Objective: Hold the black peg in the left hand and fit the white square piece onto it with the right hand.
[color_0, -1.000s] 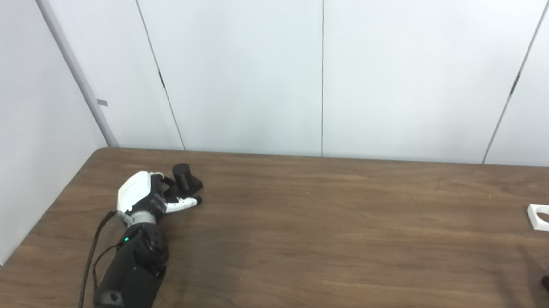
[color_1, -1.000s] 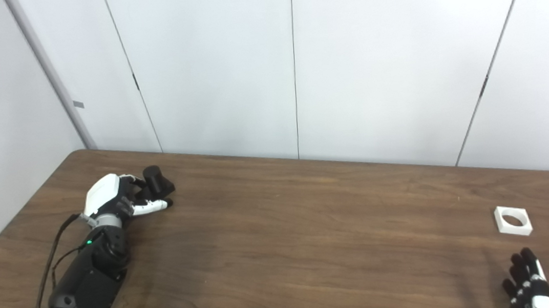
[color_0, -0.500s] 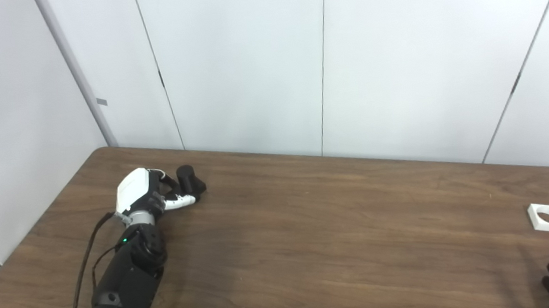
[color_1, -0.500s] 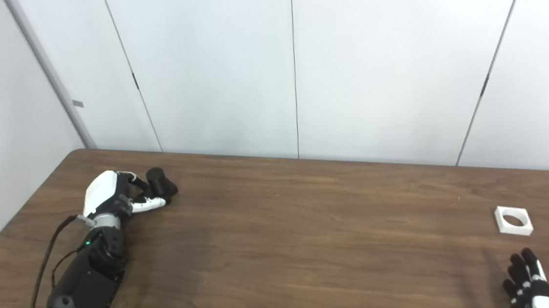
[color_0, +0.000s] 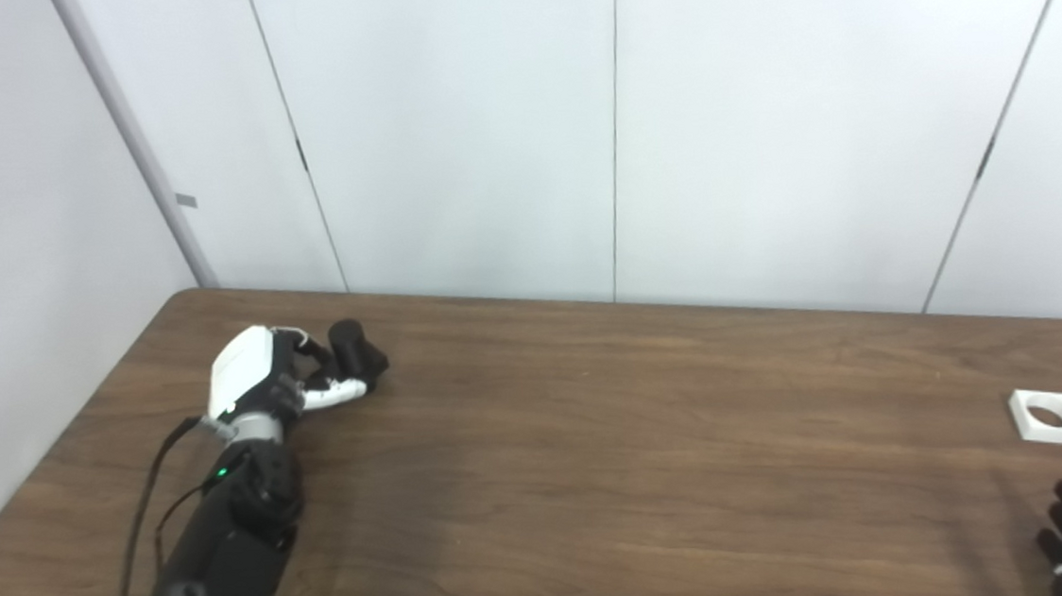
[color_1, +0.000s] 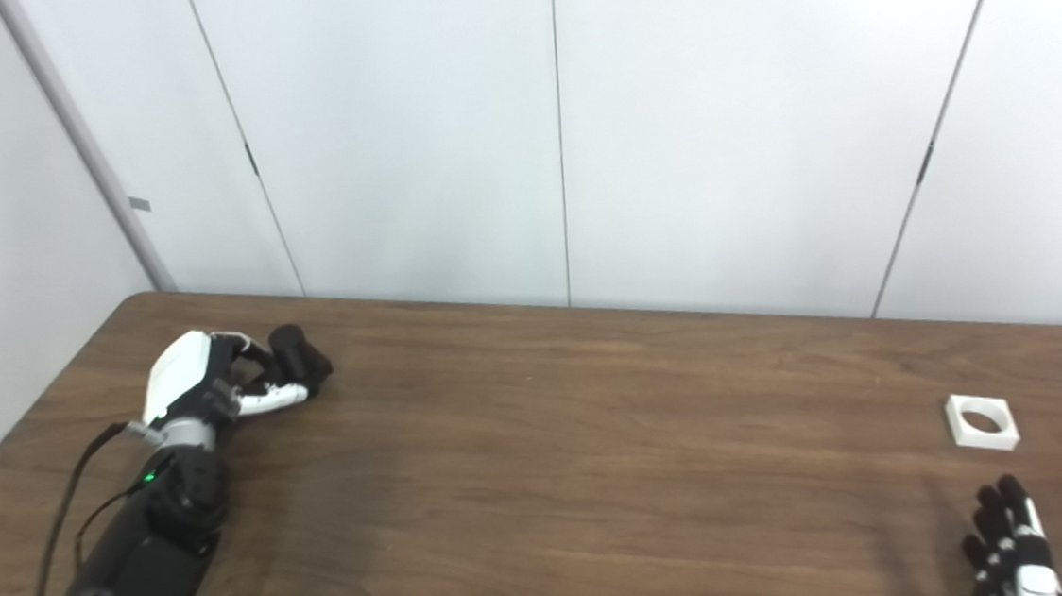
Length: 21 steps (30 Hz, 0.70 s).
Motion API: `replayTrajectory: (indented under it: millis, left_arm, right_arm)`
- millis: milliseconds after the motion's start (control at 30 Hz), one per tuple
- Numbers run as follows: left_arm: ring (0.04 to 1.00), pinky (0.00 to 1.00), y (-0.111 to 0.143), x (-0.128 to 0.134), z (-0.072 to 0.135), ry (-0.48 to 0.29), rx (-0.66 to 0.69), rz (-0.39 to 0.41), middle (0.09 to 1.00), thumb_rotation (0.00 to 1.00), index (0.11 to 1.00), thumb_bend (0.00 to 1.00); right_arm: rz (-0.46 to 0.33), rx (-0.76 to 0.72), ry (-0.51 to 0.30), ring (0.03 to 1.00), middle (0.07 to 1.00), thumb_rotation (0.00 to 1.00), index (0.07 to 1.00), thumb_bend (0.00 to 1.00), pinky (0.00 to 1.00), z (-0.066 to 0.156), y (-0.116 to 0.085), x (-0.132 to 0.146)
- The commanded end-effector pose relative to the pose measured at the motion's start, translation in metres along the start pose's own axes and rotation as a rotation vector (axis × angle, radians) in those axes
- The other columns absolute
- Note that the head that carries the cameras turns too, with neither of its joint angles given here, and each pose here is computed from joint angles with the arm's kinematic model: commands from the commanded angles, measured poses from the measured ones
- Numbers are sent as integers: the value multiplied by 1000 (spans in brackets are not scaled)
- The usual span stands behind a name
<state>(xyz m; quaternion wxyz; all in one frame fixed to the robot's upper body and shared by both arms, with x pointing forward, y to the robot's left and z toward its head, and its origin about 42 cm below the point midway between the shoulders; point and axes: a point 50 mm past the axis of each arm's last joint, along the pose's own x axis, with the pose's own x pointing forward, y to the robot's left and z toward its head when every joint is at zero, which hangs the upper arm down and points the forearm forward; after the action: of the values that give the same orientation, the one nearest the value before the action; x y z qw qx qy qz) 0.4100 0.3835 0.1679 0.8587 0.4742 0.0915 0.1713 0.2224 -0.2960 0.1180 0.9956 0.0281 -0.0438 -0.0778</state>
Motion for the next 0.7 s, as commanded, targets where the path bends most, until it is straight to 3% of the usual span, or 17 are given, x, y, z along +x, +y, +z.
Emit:
replayTrajectory:
  millis: [0, 367, 500, 667]
  left_arm:
    - [831, 791, 25, 3, 16, -94, 12, 60, 756, 50, 485, 523]
    - [867, 789, 22, -41, 48, -238, -31, -17, 782, 52, 486, 522]
    - [873, 839, 15, -63, 64, -290, -32, -56, 789, 54, 486, 522]
    - [863, 901, 0, -88, 81, -412, 8, -85, 781, 51, 485, 522]
  right_arm:
    - [13, 9, -23, 997, 982, 1000, 995, 329, 1000, -2, 1, -1]
    - [26, 2, -36, 985, 969, 938, 981, 417, 1000, -4, -1, 5]
    - [29, -7, -33, 983, 965, 938, 974, 441, 1000, -4, 0, 6]
    - [25, -22, -27, 971, 952, 953, 963, 481, 991, -5, 1, 8]
